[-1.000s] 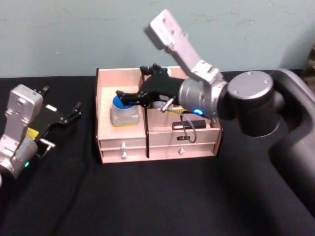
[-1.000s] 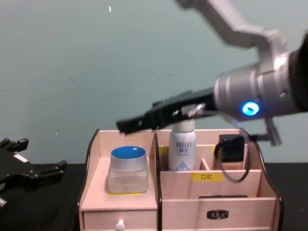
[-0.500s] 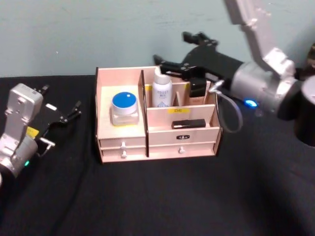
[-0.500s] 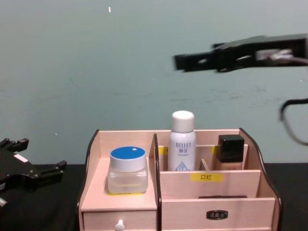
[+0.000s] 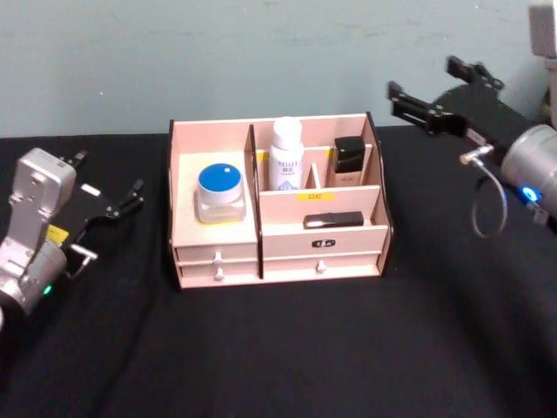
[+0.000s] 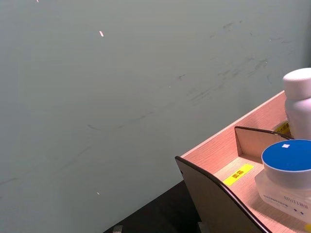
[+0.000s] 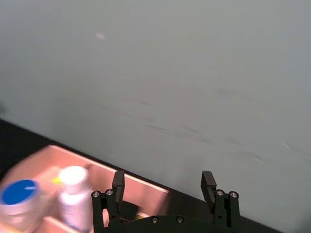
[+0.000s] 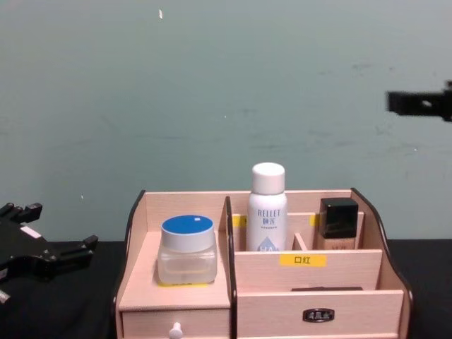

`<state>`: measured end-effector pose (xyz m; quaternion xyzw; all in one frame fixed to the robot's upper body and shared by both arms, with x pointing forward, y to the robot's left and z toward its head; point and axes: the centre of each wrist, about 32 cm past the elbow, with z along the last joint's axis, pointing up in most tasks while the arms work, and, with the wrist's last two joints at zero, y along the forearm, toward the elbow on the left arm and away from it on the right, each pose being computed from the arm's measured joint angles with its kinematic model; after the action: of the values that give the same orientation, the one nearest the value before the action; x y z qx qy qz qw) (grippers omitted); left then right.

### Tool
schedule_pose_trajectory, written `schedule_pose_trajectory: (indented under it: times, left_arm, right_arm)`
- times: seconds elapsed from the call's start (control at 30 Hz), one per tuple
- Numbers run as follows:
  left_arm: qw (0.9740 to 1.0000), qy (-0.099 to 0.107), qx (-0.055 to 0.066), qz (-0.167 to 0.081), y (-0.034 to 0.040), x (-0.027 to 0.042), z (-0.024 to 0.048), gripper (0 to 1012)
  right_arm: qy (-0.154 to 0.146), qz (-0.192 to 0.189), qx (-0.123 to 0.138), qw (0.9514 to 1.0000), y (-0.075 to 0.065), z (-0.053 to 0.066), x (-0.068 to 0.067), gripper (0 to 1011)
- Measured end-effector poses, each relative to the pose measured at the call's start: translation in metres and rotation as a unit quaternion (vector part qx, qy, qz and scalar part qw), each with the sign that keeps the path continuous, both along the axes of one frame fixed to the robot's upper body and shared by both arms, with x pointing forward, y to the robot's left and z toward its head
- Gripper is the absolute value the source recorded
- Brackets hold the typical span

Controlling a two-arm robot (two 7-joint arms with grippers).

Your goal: Pick up the facial cleanser and watermelon frost from the table and place them into the tiered storage box.

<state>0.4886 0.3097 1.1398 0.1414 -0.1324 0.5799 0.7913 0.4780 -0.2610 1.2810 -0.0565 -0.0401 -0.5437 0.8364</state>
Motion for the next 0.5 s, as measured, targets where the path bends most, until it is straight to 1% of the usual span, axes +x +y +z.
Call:
schedule_pose_trajectory:
  times: [0.03,0.13,0.17,0.23,0.27,0.4,0.43,0.5]
  left_arm:
    - [1.0000,0.000,0.000,0.000,0.0000,0.0000,0.0000,1001]
    - [1.0000,0.000,0.000,0.000,0.0000,0.0000,0.0000,1001]
    - [1.0000,0.000,0.000,0.000,0.0000,0.0000,0.0000,1001]
    - [1.0000,0.000,0.000,0.000,0.0000,0.0000,0.0000,1001]
    - [1.0000,0.000,0.000,0.000,0.0000,0.0000,0.0000,1001]
    - [1.0000,0.000,0.000,0.000,0.0000,0.0000,0.0000,1001]
    - [1.0000,0.000,0.000,0.000,0.0000,0.0000,0.0000,1001]
    - [1.0000,0.000,0.000,0.000,0.0000,0.0000,0.0000,1001]
  right_arm:
    - [0.002,-0.020,0.001,0.9998,-0.005,-0.005,0.002,1002]
    - [0.007,-0.046,0.002,0.9989,-0.011,-0.013,0.005,1002]
    - [0.012,-0.059,0.002,0.9982,-0.015,-0.018,0.008,1002]
    - [0.016,-0.068,0.002,0.9976,-0.018,-0.022,0.010,1002]
    - [0.022,-0.075,0.002,0.9969,-0.021,-0.028,0.012,1002]
    - [0.043,-0.081,0.003,0.9957,-0.026,-0.042,0.018,1002]
    - [0.043,-0.081,0.003,0.9957,-0.026,-0.042,0.018,1002]
    - [0.051,-0.083,0.003,0.9953,-0.027,-0.047,0.020,1002]
